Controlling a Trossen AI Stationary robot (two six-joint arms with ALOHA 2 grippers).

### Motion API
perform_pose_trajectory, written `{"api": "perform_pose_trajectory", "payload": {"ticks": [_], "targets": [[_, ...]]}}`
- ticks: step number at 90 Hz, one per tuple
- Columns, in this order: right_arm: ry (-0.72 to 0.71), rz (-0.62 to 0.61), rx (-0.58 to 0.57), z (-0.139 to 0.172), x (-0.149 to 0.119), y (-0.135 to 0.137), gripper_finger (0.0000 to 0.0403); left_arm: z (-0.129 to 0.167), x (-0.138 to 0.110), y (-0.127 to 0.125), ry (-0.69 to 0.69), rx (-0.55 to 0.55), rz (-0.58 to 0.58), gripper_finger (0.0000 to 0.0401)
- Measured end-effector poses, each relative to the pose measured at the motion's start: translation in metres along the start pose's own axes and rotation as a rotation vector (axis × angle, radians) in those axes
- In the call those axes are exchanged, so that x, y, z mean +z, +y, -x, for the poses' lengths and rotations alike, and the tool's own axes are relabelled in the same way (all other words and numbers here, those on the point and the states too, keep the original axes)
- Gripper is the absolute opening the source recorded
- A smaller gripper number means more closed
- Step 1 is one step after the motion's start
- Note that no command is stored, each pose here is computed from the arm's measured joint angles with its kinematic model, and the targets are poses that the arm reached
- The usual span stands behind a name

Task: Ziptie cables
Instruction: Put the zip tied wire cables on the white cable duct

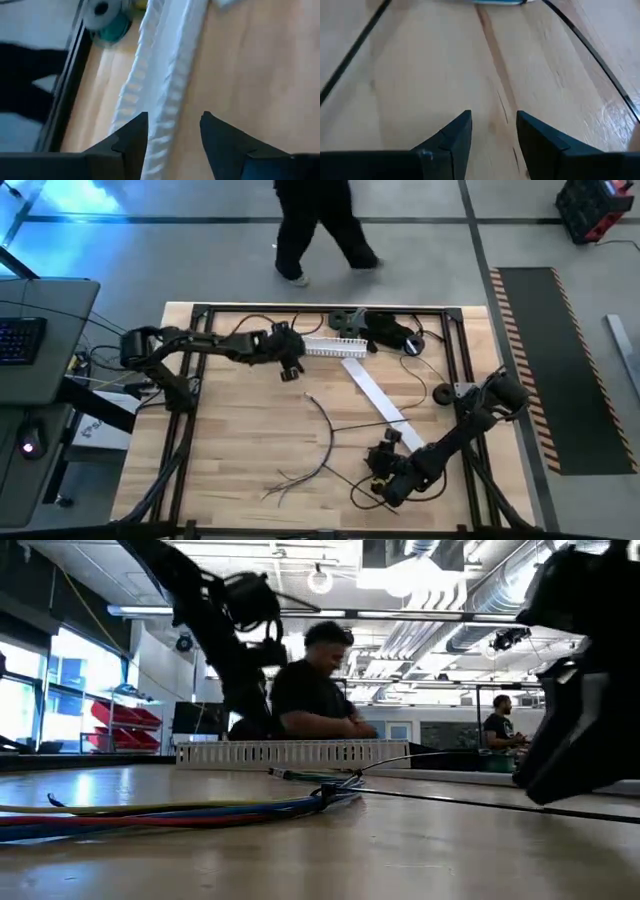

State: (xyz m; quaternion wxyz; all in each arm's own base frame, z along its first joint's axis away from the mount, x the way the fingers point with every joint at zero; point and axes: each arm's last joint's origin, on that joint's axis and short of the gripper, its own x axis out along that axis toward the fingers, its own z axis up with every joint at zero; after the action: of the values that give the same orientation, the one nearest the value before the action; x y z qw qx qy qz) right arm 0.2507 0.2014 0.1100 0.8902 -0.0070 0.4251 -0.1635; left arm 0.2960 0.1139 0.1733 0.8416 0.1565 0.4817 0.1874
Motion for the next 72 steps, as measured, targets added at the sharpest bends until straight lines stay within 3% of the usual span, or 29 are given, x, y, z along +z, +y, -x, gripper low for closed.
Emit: {"api": "perform_pose_trajectory", "payload": {"ticks": [9,24,42,48,61,72], "targets": [[-0.017,-0.026,0.014,-0.002,0.005,0.000,0.0140,-0.015,-0.007,0.005,0.006,-0.059,-0.057,0.0158],[-0.039,-0.053,0.033,-0.003,0.008,0.002,0.0140,-0.036,-0.016,0.008,0.035,-0.077,-0.045,0.0130],[-0.036,-0.066,0.042,-0.003,0.009,0.002,0.0140,-0.043,-0.019,0.003,0.053,-0.109,-0.062,0.0030],[-0.027,-0.086,0.050,-0.003,0.008,0.003,0.0140,-0.036,-0.018,0.002,0.065,-0.107,-0.072,0.0009],[-0.024,-0.129,0.065,0.000,0.008,0.006,0.0140,0.000,-0.003,-0.002,0.087,-0.061,-0.053,0.0002],[-0.086,-0.131,0.113,0.020,0.013,0.021,0.0140,0.046,0.006,-0.022,0.069,-0.078,0.090,0.0001]]}}
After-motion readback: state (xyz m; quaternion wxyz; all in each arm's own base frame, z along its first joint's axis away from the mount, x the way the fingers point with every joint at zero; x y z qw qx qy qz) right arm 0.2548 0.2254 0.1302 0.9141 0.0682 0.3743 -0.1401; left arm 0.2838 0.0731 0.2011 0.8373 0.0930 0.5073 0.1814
